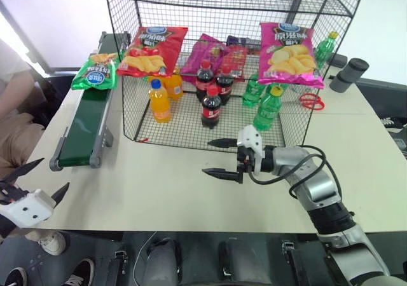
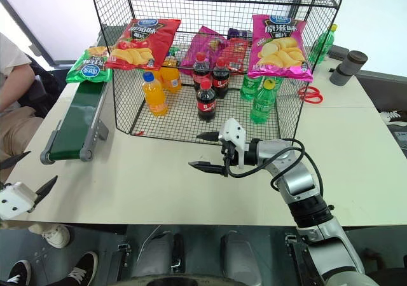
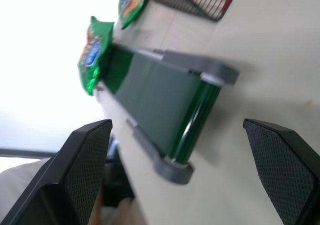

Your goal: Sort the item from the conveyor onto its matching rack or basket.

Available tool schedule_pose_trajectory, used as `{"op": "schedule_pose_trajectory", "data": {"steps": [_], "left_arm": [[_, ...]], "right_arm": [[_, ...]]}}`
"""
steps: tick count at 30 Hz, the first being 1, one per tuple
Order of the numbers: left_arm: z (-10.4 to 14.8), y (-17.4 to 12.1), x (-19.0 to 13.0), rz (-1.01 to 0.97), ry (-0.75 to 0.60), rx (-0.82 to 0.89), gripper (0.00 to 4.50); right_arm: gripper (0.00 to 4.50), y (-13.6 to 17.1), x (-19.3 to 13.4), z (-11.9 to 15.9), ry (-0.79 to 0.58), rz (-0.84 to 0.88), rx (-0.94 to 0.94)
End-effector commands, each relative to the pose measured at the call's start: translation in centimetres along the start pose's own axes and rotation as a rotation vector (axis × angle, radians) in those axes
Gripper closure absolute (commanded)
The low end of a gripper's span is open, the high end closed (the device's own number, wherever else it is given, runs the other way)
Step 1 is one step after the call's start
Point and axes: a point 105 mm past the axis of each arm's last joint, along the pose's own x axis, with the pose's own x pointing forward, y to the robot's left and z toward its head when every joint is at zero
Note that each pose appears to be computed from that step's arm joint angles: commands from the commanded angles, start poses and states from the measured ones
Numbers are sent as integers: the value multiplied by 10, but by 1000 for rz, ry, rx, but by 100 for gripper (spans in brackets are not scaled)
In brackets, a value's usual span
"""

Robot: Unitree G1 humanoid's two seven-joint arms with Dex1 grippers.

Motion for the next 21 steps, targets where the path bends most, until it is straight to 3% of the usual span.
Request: {"op": "schedule_pose_trajectory", "data": {"steps": [1, 21], "left_arm": [[-6, 7, -2, 45, 14, 74, 0], [-17, -2, 28, 34, 16, 135, 0]], "right_arm": [[7, -4, -1, 16, -21, 13, -63], [7, -4, 0, 24, -54, -49, -110]]}}
